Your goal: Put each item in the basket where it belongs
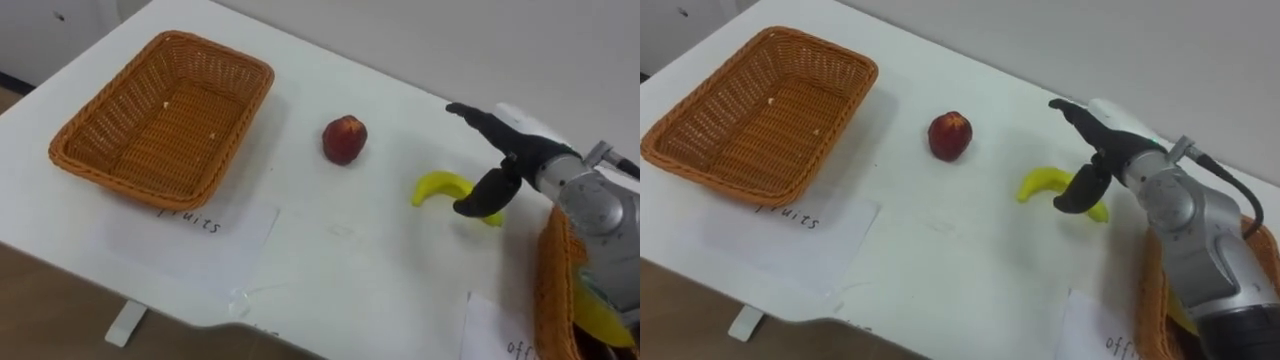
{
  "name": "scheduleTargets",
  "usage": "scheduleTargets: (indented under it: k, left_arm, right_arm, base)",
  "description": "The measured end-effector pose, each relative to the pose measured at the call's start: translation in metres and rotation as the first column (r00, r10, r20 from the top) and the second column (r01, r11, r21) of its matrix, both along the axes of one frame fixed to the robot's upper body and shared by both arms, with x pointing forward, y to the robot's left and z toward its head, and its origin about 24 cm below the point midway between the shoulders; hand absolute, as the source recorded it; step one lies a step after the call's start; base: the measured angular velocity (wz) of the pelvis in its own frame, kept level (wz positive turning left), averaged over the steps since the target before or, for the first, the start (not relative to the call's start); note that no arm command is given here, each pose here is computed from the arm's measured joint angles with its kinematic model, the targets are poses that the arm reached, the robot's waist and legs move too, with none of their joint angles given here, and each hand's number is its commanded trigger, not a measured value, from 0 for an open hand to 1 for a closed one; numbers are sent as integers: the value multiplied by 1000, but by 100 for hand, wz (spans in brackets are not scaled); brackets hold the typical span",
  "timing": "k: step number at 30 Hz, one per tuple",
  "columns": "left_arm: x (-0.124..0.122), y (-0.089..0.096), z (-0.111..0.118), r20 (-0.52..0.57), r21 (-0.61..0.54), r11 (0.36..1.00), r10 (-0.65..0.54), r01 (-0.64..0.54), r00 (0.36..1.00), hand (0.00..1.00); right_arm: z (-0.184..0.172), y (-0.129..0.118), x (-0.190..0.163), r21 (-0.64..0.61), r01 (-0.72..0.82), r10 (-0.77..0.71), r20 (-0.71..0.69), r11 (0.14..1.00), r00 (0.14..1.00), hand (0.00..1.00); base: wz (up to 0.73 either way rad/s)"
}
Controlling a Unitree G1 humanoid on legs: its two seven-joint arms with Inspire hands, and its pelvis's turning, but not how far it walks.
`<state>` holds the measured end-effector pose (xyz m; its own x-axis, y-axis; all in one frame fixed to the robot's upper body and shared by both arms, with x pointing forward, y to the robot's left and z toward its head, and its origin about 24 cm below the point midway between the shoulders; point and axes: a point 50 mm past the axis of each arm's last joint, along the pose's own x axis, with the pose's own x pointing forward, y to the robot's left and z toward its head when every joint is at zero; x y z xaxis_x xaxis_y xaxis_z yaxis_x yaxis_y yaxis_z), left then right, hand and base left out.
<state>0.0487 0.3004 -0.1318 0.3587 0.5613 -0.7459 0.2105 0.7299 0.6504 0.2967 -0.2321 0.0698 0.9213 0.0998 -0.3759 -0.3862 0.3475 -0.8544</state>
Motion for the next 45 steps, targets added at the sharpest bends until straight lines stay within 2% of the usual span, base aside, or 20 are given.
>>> scheduleTargets:
  k: [4, 11, 25, 45]
  left_arm:
    - [11, -3, 0, 10, 0, 999, -39, 39, 999, 0]
    - [20, -5, 3, 32, 12, 997, -78, 77, 996, 0]
    - [16, -4, 3, 6, 22, 998, -64, 64, 998, 0]
    - [18, -4, 3, -2, 25, 996, -82, 82, 997, 0]
  right_arm:
    - [-18, 2, -3, -53, -17, 13, -76, 998, 997, 0]
    - [-22, 2, -4, -57, -14, 8, -103, 998, 995, 0]
    - [-30, -6, -6, -69, 36, -46, -147, 997, 988, 0]
    - [-34, -7, -7, -65, 40, -50, -167, 997, 985, 0]
  base:
    - [0]
    - [0]
    - [0]
    - [0]
